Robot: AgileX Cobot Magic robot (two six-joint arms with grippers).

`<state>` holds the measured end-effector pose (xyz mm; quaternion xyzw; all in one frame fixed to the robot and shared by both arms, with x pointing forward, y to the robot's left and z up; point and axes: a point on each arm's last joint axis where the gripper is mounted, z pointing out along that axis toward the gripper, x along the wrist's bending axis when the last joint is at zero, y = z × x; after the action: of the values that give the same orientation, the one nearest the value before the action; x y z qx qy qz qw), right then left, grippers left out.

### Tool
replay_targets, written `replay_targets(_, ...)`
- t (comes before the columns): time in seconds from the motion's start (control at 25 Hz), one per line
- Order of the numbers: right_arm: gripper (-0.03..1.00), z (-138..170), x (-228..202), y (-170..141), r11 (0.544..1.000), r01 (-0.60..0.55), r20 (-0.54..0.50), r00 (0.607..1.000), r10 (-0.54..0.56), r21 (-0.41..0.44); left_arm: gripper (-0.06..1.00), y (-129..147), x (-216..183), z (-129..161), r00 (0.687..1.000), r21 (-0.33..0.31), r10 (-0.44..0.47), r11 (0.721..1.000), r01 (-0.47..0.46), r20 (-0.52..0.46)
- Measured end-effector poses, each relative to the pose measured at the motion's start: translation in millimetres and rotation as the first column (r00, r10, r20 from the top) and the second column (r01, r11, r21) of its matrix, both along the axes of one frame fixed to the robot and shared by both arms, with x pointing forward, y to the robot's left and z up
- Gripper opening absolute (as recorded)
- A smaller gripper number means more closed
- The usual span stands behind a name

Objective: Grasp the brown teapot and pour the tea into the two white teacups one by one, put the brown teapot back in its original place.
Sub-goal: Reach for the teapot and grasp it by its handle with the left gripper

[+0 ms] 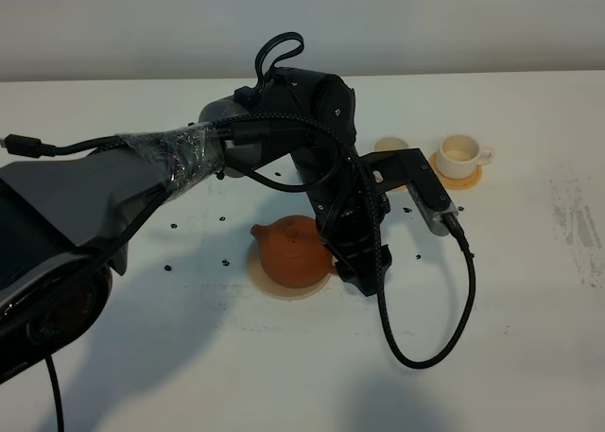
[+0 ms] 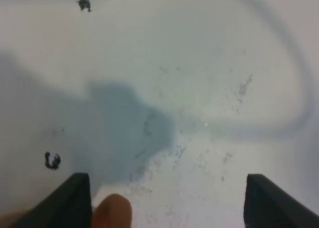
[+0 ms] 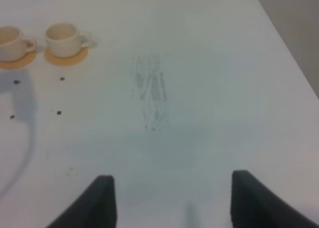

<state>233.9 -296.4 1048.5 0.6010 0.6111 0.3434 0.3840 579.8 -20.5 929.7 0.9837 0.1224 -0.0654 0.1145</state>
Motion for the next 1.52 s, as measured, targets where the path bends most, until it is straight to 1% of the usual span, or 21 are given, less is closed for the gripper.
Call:
replay_targets(0.2,0.52,0,0,0,1.0,0.0,0.0,1.0,0.0,0.001,0.61,2,-2,0,1.0,0.027,-0.006,1.0,0.006,-0.019)
replay_targets(0.4,0.52,0,0,0,1.0,0.0,0.0,1.0,0.0,0.001,0.61,8,-3,-1,0.999,0.078,-0.021,0.997,0.023,-0.029)
replay_targets(0.56,0.52,0,0,0,1.0,0.0,0.0,1.0,0.0,0.001,0.61,10,-3,-1,0.999,0.096,-0.023,0.995,0.027,-0.046)
replay_targets(1.0,0.52,0,0,0,1.0,0.0,0.0,1.0,0.0,0.001,0.61,12,-5,-1,0.997,0.117,-0.032,0.992,0.04,-0.064)
replay_targets(1.52,0.52,0,0,0,1.0,0.0,0.0,1.0,0.0,0.001,0.61,15,-4,-1,0.996,0.123,-0.057,0.99,0.065,-0.068)
